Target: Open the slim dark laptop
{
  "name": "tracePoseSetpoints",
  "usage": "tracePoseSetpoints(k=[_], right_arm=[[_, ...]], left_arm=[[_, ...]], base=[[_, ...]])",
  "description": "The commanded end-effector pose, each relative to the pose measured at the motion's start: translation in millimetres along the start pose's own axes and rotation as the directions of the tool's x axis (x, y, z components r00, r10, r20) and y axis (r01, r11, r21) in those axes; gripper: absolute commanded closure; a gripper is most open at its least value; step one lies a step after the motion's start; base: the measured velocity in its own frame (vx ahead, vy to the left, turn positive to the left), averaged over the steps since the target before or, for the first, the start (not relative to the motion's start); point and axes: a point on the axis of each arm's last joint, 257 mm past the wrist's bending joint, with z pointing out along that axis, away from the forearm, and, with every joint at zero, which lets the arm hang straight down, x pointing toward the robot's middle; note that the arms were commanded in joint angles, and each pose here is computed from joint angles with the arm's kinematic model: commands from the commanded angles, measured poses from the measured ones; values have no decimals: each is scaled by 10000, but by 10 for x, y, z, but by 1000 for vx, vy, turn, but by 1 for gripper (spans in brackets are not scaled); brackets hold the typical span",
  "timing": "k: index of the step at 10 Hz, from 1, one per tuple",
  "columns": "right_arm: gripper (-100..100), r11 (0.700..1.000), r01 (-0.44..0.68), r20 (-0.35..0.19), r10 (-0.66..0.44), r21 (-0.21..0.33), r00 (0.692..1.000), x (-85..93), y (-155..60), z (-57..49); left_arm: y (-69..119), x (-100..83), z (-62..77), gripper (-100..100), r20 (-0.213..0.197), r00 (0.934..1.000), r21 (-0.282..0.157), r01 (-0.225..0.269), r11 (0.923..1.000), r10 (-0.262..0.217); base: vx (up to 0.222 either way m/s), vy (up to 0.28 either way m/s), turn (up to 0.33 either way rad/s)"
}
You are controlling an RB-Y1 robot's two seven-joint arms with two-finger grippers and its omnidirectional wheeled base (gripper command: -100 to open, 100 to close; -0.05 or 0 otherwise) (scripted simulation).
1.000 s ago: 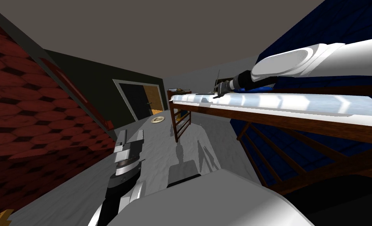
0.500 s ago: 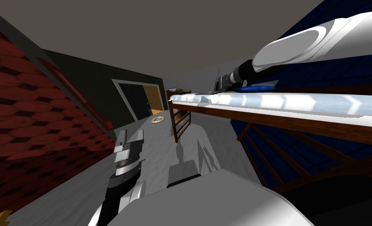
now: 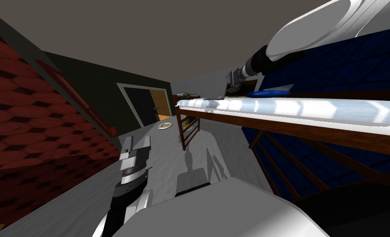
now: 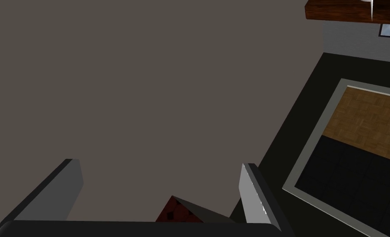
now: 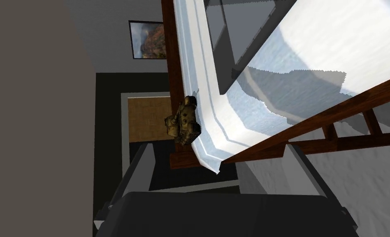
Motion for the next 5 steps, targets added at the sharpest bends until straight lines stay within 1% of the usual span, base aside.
tracePoseSetpoints(k=[1, 2, 3, 4, 5], right_arm=[[-100, 9961, 845, -670, -826, 259, 9943, 11, -272, -120], [-100, 9931, 1142, -775, -1120, 252, 9907, -61, -327, -141], [-100, 9872, 1544, -1248, -1484, 401, 9810, 0, -489, -219], [-100, 9817, 1865, -1362, -1798, 385, 9742, -85, -548, -242], [-100, 9740, 2217, -1804, -2101, 465, 9609, -30, -683, -312]], left_arm=[[0, 0, 0, 0, 0, 10000, 0, 1, 10000, -1], [0, 0, 0, 0, 0, 10000, 0, 0, 10000, 0], [0, 0, 0, 0, 0, 10000, 0, 0, 10000, 0], [0, 0, 0, 0, 0, 10000, 0, -1, 10000, 1], [0, 0, 0, 0, 0, 10000, -1, -1, 10000, 1]], base=[[63, -63, -3], [55, -74, 3], [85, -116, 0], [92, -98, 4], [107, -92, -5]])
